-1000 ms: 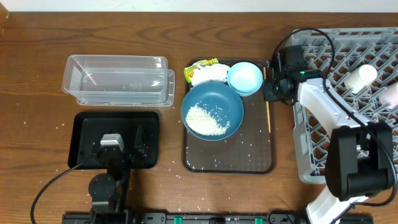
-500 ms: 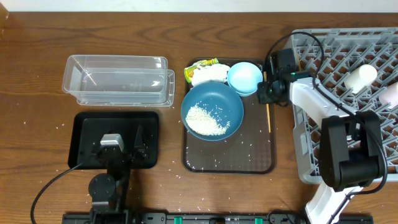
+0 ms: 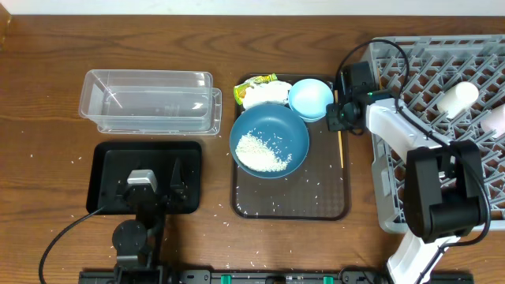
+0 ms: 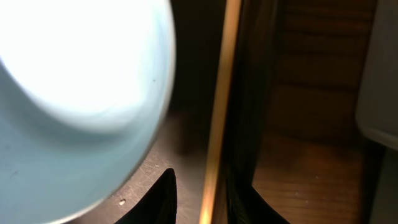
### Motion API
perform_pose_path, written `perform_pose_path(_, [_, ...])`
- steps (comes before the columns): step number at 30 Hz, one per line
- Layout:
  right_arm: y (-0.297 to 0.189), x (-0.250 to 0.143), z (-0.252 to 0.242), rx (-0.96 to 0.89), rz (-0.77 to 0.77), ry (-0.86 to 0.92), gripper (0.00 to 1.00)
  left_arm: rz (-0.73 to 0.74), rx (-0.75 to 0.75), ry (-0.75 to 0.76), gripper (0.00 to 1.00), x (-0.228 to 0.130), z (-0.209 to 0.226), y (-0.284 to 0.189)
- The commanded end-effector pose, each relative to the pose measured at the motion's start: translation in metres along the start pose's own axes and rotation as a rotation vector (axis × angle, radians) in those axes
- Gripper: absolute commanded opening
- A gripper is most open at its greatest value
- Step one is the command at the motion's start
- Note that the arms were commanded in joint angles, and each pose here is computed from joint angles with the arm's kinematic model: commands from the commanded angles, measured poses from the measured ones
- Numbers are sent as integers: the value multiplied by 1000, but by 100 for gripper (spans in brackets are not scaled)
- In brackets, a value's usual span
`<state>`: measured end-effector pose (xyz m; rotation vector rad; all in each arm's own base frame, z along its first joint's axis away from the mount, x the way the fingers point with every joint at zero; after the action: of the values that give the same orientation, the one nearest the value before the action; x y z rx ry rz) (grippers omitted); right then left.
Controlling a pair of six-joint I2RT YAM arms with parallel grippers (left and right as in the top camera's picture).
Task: Sort waste into correct bins and load items into the dishwasher rack
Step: 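Grasp the second chopstick with the right gripper and lift it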
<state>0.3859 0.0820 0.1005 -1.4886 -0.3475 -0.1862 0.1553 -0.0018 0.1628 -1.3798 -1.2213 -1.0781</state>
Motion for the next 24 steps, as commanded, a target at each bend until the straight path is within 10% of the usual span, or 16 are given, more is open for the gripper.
perform_pose_path(1, [14,-3,4,-10,31,4,24,46,-7,10,89,-11,1,1])
perform_pose_path(13, [23,-8,4,-16,58,39,1,46,-7,10,89,-11,1,1])
perform_pose_path(24, [-14,8,6,13,-41,98,1,46,-7,10,89,-11,1,1])
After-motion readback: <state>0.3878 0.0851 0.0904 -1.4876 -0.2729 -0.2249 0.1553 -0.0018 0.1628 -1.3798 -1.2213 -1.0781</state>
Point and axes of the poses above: each gripper's point midway between its finger pads, its own y axis out along the fingers, its own z axis along the line the jaws close on, x = y × z, the point moved 9 cm from there along -y, back along the fingers
